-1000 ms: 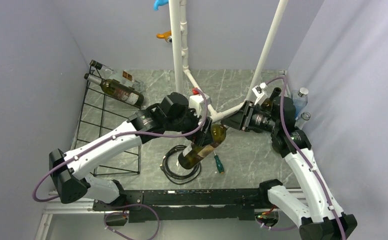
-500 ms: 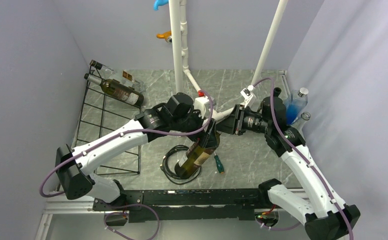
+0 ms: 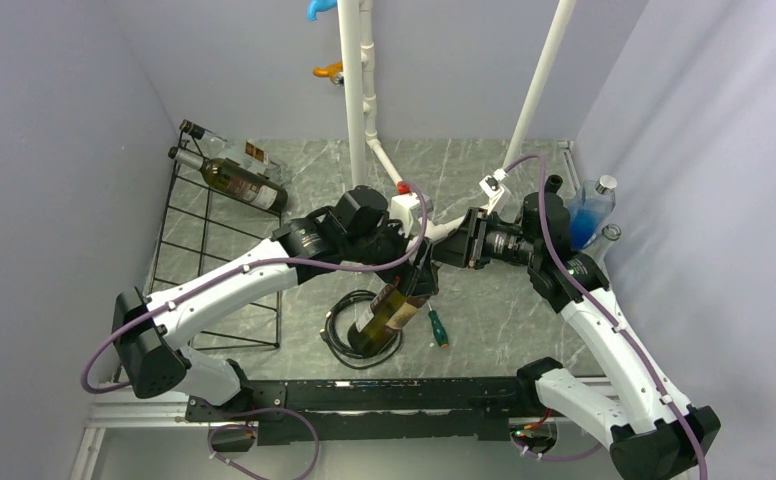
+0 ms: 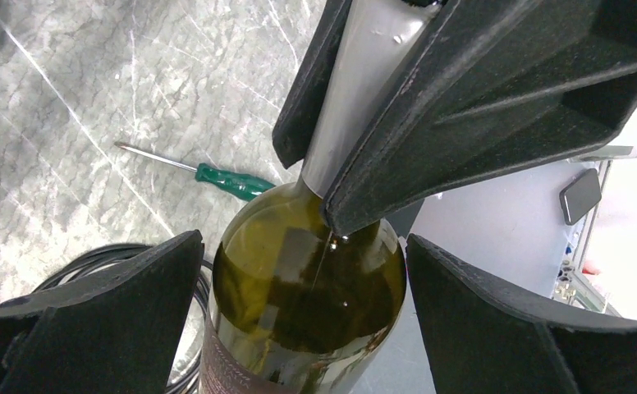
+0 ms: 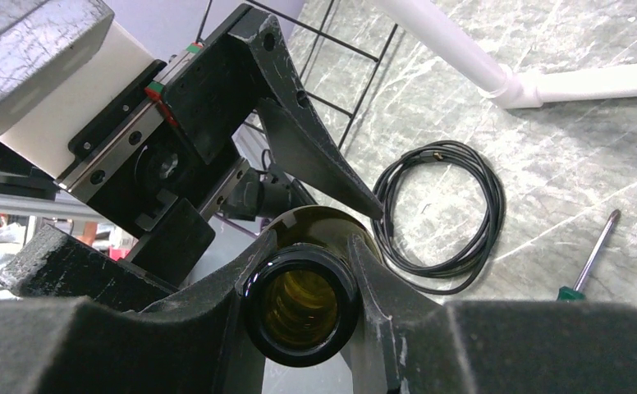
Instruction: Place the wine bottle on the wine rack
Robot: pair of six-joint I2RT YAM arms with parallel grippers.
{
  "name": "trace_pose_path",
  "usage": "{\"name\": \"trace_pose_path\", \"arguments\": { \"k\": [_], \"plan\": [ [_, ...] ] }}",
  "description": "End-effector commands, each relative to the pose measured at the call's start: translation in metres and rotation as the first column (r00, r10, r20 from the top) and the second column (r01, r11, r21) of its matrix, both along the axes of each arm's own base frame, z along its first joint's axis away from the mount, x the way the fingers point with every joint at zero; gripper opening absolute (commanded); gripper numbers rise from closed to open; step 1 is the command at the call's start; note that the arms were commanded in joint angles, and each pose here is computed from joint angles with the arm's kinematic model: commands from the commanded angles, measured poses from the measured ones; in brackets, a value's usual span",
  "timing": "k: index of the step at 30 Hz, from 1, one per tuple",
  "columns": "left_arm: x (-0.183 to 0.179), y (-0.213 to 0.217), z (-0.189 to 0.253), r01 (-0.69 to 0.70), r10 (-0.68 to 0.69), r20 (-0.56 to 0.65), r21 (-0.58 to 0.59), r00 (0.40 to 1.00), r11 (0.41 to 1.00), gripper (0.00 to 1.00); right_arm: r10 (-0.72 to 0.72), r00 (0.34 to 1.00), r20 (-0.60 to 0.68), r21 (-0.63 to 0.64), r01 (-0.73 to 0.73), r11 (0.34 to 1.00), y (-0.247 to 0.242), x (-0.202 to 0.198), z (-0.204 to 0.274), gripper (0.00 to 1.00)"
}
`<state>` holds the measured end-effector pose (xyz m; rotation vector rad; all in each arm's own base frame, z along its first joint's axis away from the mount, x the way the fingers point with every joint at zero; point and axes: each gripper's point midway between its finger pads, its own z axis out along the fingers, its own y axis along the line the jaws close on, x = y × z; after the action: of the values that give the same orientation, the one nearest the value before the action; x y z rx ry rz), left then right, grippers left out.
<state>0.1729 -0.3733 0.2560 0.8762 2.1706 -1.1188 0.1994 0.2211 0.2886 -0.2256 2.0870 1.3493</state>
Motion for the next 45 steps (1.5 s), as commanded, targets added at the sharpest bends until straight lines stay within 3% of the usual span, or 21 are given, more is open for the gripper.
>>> {"name": "trace_pose_path", "arguments": {
  "k": [1,8,10,17,24,29,34,45],
  "plan": [
    [-0.002,-0.002,-0.004,0.032,-0.032,0.009,0.002,0.999,0.999,0.99,0.014,0.994,0.112,0.095,-0.025,0.995,0.006,0.0,0.047,0.0],
    [-0.002,0.0,-0.013,0.038,-0.039,0.003,0.033,0.999,0.999,1.0,0.016,0.993,0.113,0.095,-0.026,0.995,0.007,0.001,0.048,0.0],
    [-0.002,-0.001,-0.014,0.042,-0.042,0.001,0.034,0.999,0.999,0.94,0.013,0.993,0.114,0.094,-0.024,0.995,0.007,0.001,0.048,0.0],
    [0.002,0.001,-0.008,0.032,-0.033,0.036,0.031,0.999,0.999,0.52,0.004,0.995,0.104,0.094,-0.014,0.995,0.006,0.001,0.047,0.01],
    [0.004,0.004,-0.002,0.004,-0.005,0.061,0.016,0.998,1.0,0.02,-0.01,0.995,0.102,0.097,0.0,0.995,0.006,0.003,0.044,0.24],
    [0.005,0.008,0.002,-0.012,0.011,0.082,0.004,0.997,1.0,0.0,-0.008,0.995,0.096,0.101,-0.002,0.995,0.007,0.005,0.043,0.4],
    [0.006,0.011,0.002,-0.016,0.015,0.097,0.011,0.995,1.0,0.0,-0.012,0.994,0.113,0.106,0.0,0.994,0.007,0.005,0.049,0.65],
    [0.01,0.02,0.0,-0.049,0.045,0.123,0.028,0.991,0.998,0.0,-0.082,0.986,0.145,0.09,0.069,0.994,-0.002,0.008,0.059,0.75]
  ]
}}
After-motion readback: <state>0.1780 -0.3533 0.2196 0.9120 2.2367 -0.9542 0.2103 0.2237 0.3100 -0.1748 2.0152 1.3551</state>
